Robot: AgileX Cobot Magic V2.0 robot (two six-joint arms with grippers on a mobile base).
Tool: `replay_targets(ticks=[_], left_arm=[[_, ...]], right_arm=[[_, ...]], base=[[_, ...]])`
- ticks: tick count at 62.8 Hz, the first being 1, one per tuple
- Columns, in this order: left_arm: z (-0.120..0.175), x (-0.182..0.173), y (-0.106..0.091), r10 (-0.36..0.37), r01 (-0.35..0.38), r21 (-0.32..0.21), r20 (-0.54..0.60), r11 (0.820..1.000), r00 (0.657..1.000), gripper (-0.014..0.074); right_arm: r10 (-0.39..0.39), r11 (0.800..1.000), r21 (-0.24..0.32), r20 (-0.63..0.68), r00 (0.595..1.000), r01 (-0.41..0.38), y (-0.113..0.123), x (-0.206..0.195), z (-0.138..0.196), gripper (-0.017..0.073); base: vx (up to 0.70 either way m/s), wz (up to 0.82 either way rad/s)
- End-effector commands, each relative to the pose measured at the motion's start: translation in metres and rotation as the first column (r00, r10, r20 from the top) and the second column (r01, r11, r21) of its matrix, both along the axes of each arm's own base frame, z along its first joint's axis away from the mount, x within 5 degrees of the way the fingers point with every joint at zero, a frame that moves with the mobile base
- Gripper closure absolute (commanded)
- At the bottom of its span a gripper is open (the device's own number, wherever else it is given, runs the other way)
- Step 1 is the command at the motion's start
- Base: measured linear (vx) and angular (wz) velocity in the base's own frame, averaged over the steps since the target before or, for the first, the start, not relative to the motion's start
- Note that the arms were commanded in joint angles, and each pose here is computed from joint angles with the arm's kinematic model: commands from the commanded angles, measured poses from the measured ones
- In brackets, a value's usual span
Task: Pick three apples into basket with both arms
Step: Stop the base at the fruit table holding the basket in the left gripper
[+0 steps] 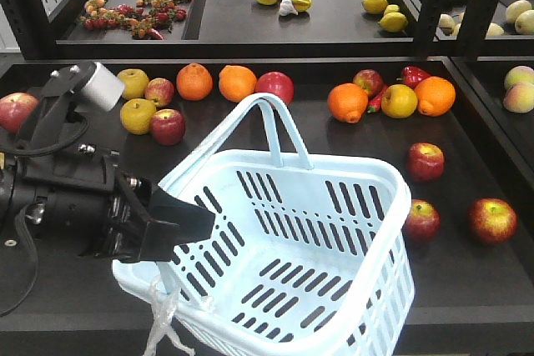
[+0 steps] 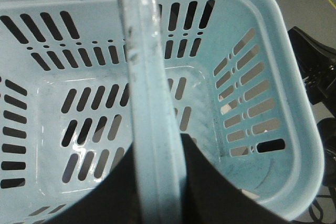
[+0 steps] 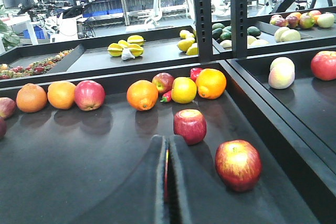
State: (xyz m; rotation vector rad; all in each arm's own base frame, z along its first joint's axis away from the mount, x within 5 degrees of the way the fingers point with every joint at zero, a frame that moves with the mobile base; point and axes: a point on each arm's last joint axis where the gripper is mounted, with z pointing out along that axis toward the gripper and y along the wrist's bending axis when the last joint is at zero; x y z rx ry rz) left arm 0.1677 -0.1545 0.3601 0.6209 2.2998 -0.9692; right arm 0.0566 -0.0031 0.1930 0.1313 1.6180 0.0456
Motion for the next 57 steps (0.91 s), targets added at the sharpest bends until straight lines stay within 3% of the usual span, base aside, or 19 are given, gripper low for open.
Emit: replay_targets(ticks=[1,57], left_arm=[[0.0200,-0.0024,-0.0003,0.036,-0.031,-0.102,0.048,0.994,0.998,0.0600],[0.0200,-0.0024,-0.0003,0.036,-0.031,-0.102,0.048,0.994,0.998,0.0600]], right_arm=[[0.000,1.000,-0.022,0.075,0.997,0.001,0.0001,-0.0001,0.0034,0.0564],[0.000,1.000,-0.022,0.075,0.997,0.001,0.0001,-0.0001,0.0034,0.0564]], base=[[0.07,0.00],[0.07,0.01]])
